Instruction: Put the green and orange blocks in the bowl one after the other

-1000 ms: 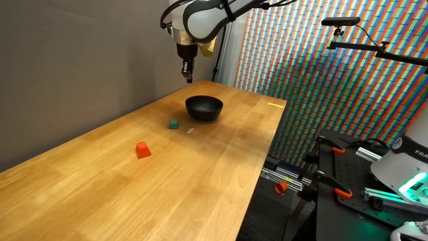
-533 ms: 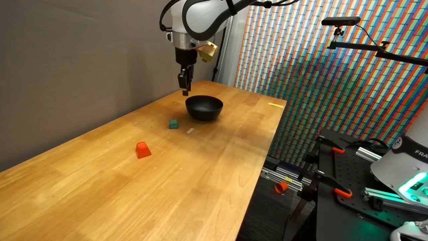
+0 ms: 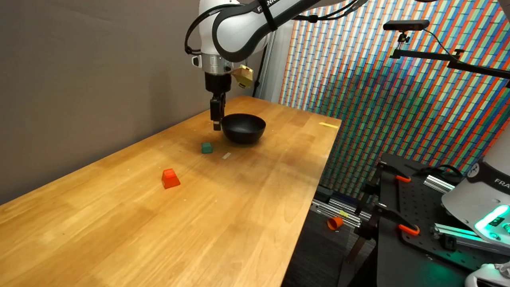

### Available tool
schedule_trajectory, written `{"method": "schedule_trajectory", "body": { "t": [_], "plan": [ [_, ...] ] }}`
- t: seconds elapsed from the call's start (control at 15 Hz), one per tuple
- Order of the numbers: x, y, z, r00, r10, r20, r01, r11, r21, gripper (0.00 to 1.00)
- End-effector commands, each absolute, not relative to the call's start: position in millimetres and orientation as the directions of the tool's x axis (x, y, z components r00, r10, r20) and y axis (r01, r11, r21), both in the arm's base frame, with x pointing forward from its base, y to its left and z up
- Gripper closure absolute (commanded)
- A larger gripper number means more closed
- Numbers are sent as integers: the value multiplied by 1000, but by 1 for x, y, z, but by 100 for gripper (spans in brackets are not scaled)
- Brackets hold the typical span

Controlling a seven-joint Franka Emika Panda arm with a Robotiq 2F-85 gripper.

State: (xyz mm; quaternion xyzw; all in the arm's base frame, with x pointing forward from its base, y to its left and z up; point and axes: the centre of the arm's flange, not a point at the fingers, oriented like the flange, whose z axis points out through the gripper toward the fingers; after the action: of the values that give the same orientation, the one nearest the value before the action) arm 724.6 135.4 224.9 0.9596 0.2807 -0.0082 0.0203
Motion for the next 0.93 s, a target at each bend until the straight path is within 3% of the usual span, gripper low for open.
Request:
{"method": "schedule_trajectory", "body": {
  "t": [0.0,0.87],
  "plan": [
    [744,134,208,817,576,0,575,-816,-53,0],
    [759,169,162,712,701,38,701,-708,-83,0]
  ]
}}
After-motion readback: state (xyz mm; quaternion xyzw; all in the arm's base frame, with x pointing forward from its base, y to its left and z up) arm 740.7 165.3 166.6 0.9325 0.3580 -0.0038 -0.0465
